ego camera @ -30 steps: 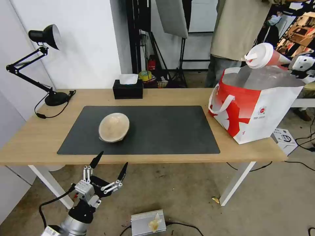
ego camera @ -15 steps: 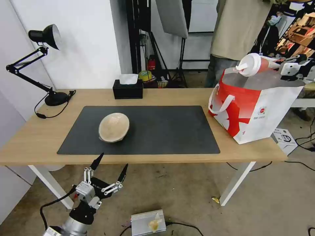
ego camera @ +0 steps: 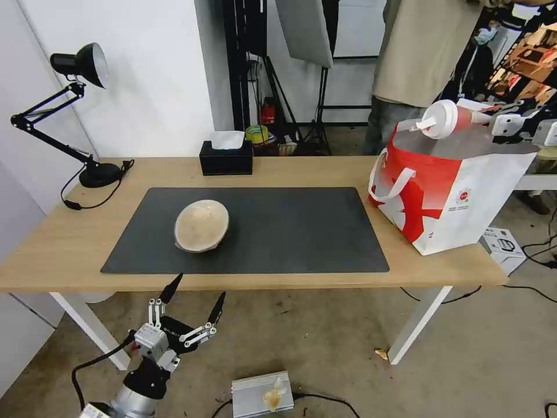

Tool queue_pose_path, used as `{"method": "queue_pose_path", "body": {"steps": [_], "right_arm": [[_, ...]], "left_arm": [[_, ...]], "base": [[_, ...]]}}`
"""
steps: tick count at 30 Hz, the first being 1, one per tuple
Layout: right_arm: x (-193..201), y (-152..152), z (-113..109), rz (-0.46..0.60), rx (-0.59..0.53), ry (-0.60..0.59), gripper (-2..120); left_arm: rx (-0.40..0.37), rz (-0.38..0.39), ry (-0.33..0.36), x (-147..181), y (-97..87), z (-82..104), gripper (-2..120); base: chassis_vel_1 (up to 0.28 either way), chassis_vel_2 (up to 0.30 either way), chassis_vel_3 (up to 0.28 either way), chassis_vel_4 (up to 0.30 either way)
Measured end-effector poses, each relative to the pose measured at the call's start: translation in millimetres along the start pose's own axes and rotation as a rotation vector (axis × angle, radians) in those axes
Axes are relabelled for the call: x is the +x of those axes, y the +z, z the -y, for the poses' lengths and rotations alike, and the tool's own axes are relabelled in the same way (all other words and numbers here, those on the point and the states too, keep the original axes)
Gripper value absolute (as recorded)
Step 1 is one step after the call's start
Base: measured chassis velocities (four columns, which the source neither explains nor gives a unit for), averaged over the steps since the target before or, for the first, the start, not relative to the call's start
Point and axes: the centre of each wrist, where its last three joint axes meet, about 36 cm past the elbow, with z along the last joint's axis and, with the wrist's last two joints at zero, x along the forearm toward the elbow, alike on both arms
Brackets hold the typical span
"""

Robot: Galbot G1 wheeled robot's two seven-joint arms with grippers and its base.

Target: Pick up the trash from the table and place it into the takeout bag.

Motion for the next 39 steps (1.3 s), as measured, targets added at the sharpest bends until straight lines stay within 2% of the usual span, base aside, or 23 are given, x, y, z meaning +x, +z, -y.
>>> {"method": "queue_pose_path", "body": {"steps": [4, 7, 10, 11, 13, 15, 18, 19, 22, 23, 26, 29, 31, 39], "right_arm": [[-2.4, -0.4, -0.1, -0.002, 0.006, 0.000, 5], [-3.3, -0.8, -0.4, -0.003, 0.008, -0.001, 10], [-3.7, -0.1, -1.8, -0.007, 0.011, -0.004, 24], [-3.7, -0.1, -1.8, -0.007, 0.011, -0.004, 24], [-3.5, 0.9, -2.0, -0.010, 0.010, -0.005, 35], [-3.2, 1.1, -1.4, -0.011, 0.013, -0.010, 38], [-1.6, 2.0, 0.5, -0.013, 0.020, -0.017, 53], [-1.6, 2.0, 0.5, -0.013, 0.020, -0.017, 53], [1.0, 3.1, 2.0, -0.015, 0.023, -0.016, 68], [1.0, 3.1, 2.0, -0.015, 0.023, -0.016, 68], [4.7, 4.3, 3.6, -0.018, 0.027, -0.016, 82], [7.1, 5.3, 3.9, -0.020, 0.028, -0.015, 88], [10.0, 6.5, 4.7, -0.022, 0.027, -0.012, 97], [23.9, 8.7, 8.4, -0.009, -0.002, 0.008, 100]], "left_arm": [[-0.001, -0.003, 0.002, 0.0, 0.8, 1.0, 100], [-0.004, -0.005, 0.003, 0.0, 1.1, 1.3, 100], [-0.006, -0.005, 0.003, 0.1, 1.1, 1.0, 100], [-0.006, -0.005, 0.003, 0.1, 1.1, 1.0, 100], [-0.008, -0.005, 0.002, 0.2, 0.7, 0.5, 100], [-0.008, -0.002, 0.003, -0.2, -0.4, 0.7, 100], [-0.011, 0.009, 0.006, -2.4, -5.1, 1.2, 100], [-0.011, 0.009, 0.006, -2.4, -5.1, 1.2, 100], [-0.016, 0.012, 0.008, -3.0, -7.4, 0.1, 100], [-0.016, 0.012, 0.008, -3.0, -7.4, 0.1, 100], [-0.020, 0.011, 0.007, -2.2, -8.5, -1.0, 100], [-0.022, 0.012, 0.007, -2.2, -9.5, -1.4, 100], [-0.024, 0.015, 0.008, -2.6, -10.8, -1.4, 100], [-0.033, 0.022, 0.012, -4.8, -15.4, -3.5, 100]], "base": [[0.000, 0.000, 0.000, 0.000], [0.000, 0.000, 0.000, 0.000], [0.000, 0.000, 0.000, 0.000], [0.000, 0.000, 0.000, 0.000], [0.000, 0.000, 0.000, 0.000], [0.000, 0.000, 0.000, 0.000], [0.000, 0.000, 0.000, 0.000], [0.000, 0.000, 0.000, 0.000], [0.000, 0.000, 0.000, 0.000], [0.000, 0.000, 0.000, 0.000], [0.000, 0.000, 0.000, 0.000], [0.000, 0.000, 0.000, 0.000], [0.000, 0.000, 0.000, 0.000], [0.000, 0.000, 0.000, 0.000]]}}
